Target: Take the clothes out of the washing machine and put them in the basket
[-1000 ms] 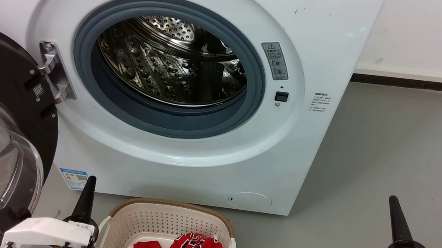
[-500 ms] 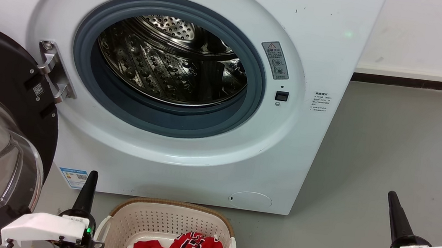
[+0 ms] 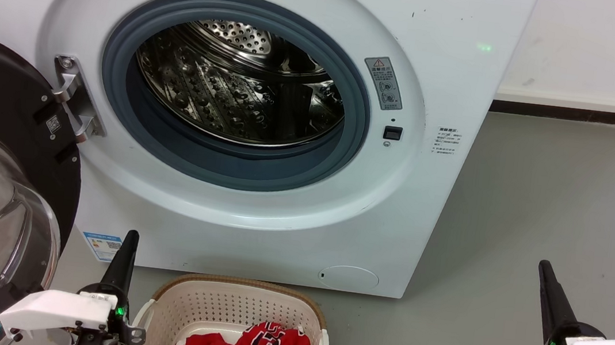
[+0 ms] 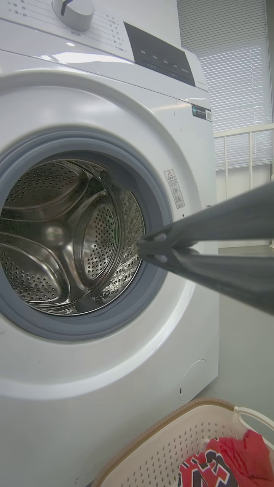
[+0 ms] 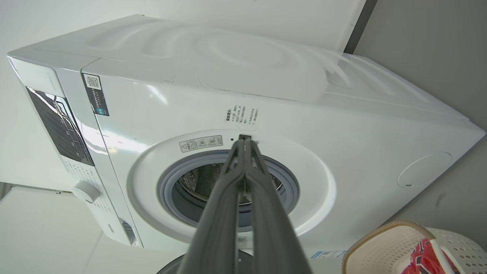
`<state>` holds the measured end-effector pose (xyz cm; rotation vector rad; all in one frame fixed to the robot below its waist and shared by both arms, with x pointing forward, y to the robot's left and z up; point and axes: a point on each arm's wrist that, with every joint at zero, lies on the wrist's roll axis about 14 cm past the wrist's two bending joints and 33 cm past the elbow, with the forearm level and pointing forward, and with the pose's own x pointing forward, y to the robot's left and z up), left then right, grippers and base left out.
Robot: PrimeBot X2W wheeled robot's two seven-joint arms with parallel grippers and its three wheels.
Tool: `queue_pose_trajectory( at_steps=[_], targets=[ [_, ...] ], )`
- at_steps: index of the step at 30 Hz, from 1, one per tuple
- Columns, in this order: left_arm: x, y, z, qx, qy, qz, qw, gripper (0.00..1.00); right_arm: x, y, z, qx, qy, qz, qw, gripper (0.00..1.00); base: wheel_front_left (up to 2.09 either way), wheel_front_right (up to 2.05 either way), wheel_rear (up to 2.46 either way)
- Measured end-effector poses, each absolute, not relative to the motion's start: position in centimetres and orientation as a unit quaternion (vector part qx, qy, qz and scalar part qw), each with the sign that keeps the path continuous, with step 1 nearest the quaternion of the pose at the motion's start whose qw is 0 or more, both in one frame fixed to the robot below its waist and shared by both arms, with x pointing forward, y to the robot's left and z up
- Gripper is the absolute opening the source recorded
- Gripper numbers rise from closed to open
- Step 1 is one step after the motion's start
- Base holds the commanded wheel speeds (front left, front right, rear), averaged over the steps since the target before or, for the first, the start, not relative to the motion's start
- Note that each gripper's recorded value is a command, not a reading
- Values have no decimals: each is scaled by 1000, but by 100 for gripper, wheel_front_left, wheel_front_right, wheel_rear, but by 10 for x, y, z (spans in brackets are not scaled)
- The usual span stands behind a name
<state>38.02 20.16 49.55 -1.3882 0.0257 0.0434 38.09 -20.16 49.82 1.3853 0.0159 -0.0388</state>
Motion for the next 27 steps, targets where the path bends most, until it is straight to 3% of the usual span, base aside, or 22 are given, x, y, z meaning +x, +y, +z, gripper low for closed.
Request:
queue_pose_trajectory(
  at_steps=[21,27],
  targets=[
    [388,200,505,-703,4,3,711,0,387,-199,504,704,4,-4,710,0,0,0,0],
    [388,200,505,-708,4,2,706,0,388,-199,504,709,4,-2,706,0,0,0,0]
  ],
)
